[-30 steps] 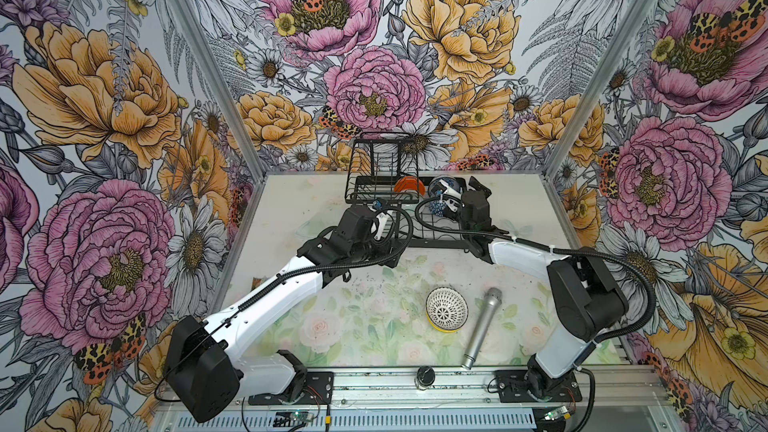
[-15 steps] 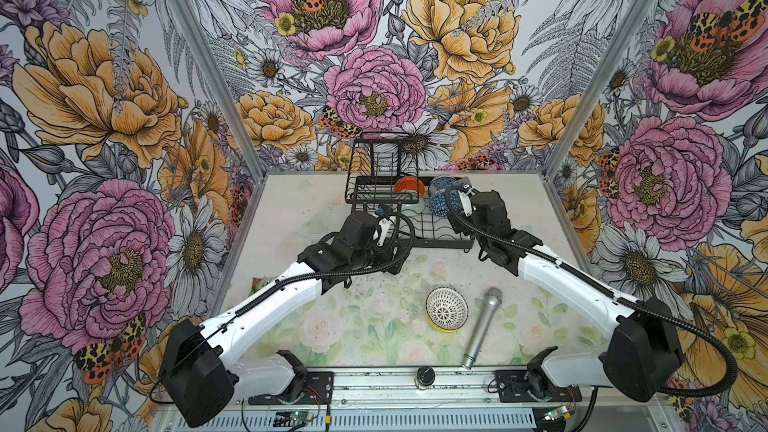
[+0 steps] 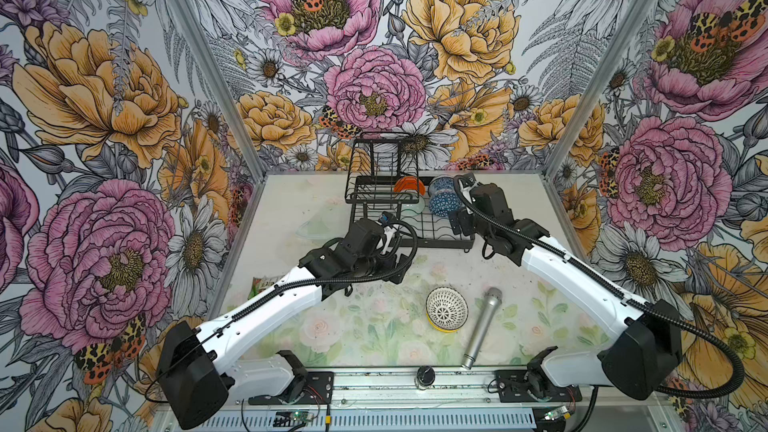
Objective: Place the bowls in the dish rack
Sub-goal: 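Withdraw the right gripper from the rack while the left gripper moves to the yellow-and-white bowl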
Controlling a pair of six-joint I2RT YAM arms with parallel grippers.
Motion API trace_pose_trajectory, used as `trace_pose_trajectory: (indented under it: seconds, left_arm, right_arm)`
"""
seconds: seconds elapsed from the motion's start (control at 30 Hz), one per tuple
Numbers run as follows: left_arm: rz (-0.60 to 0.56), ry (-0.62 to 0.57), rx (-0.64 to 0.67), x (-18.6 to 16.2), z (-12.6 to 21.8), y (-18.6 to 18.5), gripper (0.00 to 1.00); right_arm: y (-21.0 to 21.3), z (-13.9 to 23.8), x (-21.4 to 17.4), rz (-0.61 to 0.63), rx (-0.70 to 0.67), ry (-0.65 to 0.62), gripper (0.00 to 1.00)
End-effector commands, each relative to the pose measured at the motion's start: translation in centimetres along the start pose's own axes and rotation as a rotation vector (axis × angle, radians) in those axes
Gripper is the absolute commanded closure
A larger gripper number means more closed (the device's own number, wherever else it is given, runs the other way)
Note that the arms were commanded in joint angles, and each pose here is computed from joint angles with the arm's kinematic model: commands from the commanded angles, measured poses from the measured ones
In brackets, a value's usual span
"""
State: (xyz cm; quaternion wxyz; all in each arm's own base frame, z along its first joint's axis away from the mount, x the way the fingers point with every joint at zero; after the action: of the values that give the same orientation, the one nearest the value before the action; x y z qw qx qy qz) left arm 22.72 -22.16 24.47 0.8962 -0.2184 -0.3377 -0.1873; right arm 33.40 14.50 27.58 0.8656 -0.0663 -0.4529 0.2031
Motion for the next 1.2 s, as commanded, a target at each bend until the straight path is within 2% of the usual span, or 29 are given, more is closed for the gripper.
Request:
trace_pose_trajectory:
  seconds: [0.0, 0.23, 0.4, 0.67, 0.93, 1.17]
  left_arm:
    - [0.016, 0.012, 0.027, -0.6, 0.5, 0.3, 0.01]
    - [0.03, 0.044, 0.042, -2.2, 0.1, 0.8, 0.01]
    - [0.068, 0.06, 0.009, -2.9, 0.2, 0.4, 0.01]
    - [0.053, 0.124, -0.043, -4.4, -1.1, -1.3, 0.01]
    - [0.013, 0.171, -0.01, -4.6, -3.6, -4.3, 0.02]
    - [-0.005, 0.217, 0.003, -5.4, -5.9, -7.2, 0.06]
  right_arm:
    - [0.5, 0.3, 0.4, -0.035, 0.073, 0.034, 0.01]
    - [1.3, 0.9, -0.6, -0.048, 0.183, 0.081, 0.01]
    - [1.0, 0.8, -0.7, -0.058, 0.208, 0.104, 0.0]
    - [0.6, -0.2, -1.2, -0.055, 0.179, 0.132, 0.01]
    - [0.1, 0.0, -1.6, -0.047, 0.154, 0.133, 0.01]
    - [-0.2, -1.0, -1.6, -0.05, 0.138, 0.153, 0.01]
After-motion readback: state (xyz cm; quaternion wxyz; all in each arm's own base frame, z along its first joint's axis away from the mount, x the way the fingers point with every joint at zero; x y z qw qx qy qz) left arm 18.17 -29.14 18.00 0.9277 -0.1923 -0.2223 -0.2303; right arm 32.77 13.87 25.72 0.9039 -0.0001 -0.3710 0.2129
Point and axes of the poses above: each gripper's point midway between its finger pads, its own z axis back along the fingers, its own y axis along the line the jaws close on, x = y × z, the point moved 6 cm from there along z, back along the fingers, and after that the axes turned 5 degrees about z, right-handed, at the moved point
